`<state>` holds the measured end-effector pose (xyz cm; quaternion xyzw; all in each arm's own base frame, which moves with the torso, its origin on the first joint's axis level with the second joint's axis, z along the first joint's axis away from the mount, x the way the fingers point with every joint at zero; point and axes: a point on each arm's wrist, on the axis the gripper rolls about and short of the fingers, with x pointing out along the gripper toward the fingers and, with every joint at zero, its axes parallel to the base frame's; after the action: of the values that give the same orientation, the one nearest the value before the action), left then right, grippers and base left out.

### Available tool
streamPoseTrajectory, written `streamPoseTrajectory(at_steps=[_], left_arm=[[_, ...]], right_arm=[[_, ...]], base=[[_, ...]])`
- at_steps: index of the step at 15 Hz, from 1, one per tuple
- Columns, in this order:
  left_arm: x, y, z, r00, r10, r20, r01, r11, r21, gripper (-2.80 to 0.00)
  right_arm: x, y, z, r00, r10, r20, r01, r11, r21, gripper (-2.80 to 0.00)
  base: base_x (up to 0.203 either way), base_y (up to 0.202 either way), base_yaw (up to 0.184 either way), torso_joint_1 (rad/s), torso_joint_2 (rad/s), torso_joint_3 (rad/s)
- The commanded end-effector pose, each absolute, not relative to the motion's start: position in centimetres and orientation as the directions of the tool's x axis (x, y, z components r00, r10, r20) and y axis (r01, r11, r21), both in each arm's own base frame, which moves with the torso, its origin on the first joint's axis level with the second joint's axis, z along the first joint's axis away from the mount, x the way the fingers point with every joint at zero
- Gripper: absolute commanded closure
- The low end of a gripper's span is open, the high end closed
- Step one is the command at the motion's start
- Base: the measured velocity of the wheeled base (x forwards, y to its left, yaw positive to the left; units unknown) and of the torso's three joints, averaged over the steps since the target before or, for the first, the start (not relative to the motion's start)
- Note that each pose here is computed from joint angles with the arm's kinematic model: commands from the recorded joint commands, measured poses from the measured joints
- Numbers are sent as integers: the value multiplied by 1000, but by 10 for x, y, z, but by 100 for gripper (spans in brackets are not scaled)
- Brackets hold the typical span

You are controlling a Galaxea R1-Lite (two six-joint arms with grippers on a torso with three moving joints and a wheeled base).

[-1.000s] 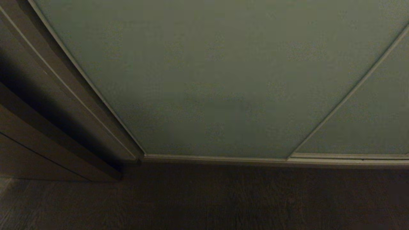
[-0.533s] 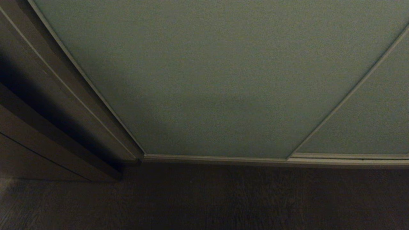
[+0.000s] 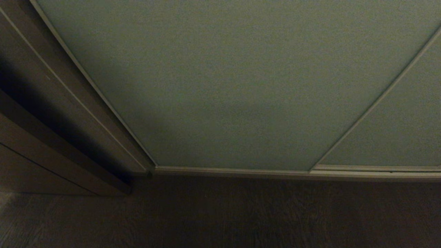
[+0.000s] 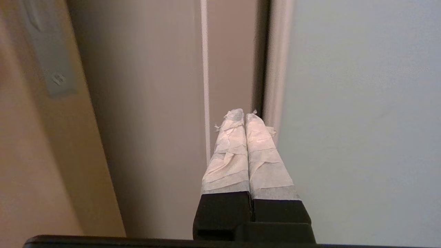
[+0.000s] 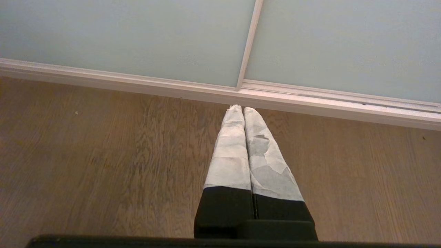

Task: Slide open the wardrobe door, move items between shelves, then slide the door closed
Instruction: Open the door

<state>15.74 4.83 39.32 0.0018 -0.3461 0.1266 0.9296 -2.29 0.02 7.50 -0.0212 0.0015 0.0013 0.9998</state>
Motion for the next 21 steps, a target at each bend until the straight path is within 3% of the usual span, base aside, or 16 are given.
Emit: streamPoseTrajectory(at_steps=[1,21], left_arm=[[176,54,392,748,243,617,-240,967,-90,0],[249,51,410,803,216,556,-182,976,-116,0]], right_arm=[[-23,0,75,1000,3,-5,-3,999,-43,0],[-23,0,75,1000,3,-5,-3,999,-43,0]], base=[[0,0,0,0,0,0],[0,0,0,0,0,0]])
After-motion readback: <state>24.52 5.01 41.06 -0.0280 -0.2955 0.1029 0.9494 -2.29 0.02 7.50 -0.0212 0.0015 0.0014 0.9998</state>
